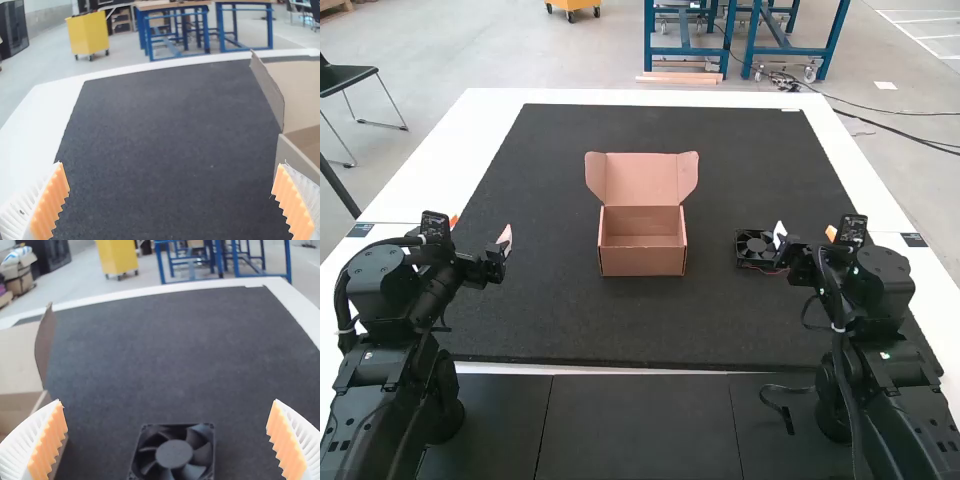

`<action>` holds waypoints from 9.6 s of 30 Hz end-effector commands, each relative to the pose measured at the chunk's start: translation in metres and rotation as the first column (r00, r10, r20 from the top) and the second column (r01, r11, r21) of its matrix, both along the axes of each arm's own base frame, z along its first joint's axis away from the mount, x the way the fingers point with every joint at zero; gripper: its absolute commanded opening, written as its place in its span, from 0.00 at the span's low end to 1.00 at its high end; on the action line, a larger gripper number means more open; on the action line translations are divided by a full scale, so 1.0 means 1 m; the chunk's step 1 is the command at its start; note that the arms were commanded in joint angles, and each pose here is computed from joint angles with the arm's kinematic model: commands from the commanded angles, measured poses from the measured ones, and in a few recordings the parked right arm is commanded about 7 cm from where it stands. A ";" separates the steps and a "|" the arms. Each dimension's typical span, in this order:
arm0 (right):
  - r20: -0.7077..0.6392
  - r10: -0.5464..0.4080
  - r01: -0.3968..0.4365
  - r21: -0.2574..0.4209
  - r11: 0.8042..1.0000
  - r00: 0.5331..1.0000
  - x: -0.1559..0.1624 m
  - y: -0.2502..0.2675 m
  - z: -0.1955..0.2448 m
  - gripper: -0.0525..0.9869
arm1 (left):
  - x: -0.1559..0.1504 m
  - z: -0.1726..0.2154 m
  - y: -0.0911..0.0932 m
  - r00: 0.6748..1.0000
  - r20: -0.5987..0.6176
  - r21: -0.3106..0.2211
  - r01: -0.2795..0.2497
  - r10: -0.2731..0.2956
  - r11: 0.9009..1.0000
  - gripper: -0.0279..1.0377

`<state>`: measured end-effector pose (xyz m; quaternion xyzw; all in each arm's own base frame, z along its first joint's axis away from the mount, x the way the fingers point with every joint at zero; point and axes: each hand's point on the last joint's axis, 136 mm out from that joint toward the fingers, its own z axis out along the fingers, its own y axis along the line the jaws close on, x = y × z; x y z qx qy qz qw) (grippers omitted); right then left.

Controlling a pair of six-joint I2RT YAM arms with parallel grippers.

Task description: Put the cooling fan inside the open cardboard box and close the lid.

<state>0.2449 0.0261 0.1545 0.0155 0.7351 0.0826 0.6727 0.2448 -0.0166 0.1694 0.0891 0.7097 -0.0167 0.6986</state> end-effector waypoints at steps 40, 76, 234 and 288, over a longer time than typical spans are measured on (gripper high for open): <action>0.018 -0.010 0.010 -0.007 1.000 1.000 0.000 -0.002 0.003 0.93 | -0.001 0.004 -0.004 0.999 0.026 0.005 0.020 -0.020 1.000 0.93; -0.185 -0.064 0.082 0.089 0.993 0.981 0.015 -0.010 0.197 0.93 | 0.073 0.191 -0.021 0.989 -0.123 -0.186 0.063 -0.087 0.980 0.93; -0.999 0.016 0.066 0.019 0.998 0.044 0.122 -0.011 -0.166 0.03 | 0.050 0.091 -0.129 0.764 -0.541 0.007 0.422 -0.351 0.907 0.93; -0.919 0.295 -0.259 0.227 0.939 0.263 0.014 0.188 -0.021 0.03 | 0.030 0.047 -0.107 0.778 -0.570 -0.059 0.281 -0.263 0.958 0.93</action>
